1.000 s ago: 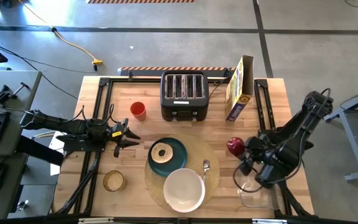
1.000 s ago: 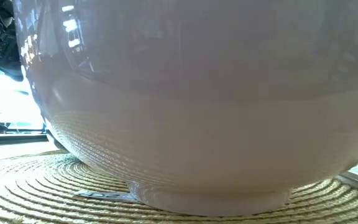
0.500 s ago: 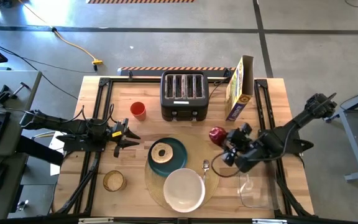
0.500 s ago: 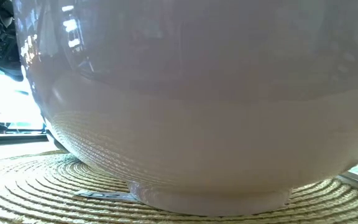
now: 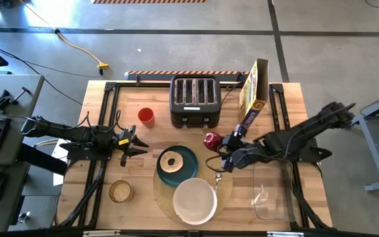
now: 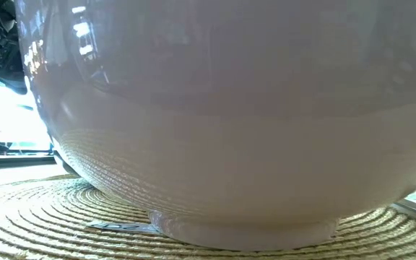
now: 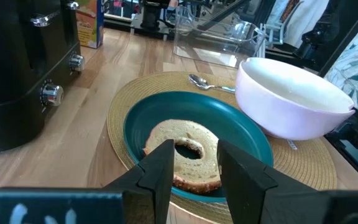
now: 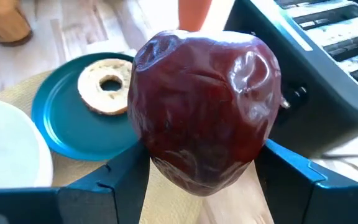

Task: Arrange a breakfast setting
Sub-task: Put the red apple on the green plate

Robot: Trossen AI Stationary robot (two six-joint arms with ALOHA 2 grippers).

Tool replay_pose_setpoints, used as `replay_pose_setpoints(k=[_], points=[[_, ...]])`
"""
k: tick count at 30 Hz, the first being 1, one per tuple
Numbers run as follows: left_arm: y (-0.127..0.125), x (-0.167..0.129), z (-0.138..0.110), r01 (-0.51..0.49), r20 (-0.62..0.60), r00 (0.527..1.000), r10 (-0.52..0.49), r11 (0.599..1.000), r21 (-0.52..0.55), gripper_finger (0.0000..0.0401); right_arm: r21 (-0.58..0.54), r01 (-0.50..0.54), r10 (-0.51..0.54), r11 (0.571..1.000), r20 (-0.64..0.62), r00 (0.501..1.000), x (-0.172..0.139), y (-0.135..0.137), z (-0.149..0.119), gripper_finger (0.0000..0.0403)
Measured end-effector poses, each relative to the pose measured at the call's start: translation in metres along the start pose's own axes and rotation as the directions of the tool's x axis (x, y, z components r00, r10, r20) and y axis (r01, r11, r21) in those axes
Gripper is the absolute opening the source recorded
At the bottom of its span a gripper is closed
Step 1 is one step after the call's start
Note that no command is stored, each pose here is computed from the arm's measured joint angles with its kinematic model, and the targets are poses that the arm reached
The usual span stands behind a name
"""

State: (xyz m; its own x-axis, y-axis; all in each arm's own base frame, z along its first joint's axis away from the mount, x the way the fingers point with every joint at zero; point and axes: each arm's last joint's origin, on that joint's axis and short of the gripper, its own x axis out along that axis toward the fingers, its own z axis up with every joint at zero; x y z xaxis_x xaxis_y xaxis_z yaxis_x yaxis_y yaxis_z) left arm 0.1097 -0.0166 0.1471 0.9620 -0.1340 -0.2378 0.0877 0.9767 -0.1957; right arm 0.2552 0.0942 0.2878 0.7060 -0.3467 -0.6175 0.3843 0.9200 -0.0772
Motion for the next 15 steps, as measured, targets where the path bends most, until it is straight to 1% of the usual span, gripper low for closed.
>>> replay_pose_setpoints(k=[8,15], points=[[0.0,0.0,0.0,0.0,0.0,1.0,0.0,1.0,0.0,0.0113,-0.053,-0.079,0.08,0.995,0.008,0.997,0.023,0.004,0.009,0.0236],[0.0,0.0,0.0,0.0,0.0,1.0,0.0,1.0,0.0,0.0113,-0.121,-0.158,0.16,0.98,0.007,0.987,0.041,0.006,0.016,0.0236]])
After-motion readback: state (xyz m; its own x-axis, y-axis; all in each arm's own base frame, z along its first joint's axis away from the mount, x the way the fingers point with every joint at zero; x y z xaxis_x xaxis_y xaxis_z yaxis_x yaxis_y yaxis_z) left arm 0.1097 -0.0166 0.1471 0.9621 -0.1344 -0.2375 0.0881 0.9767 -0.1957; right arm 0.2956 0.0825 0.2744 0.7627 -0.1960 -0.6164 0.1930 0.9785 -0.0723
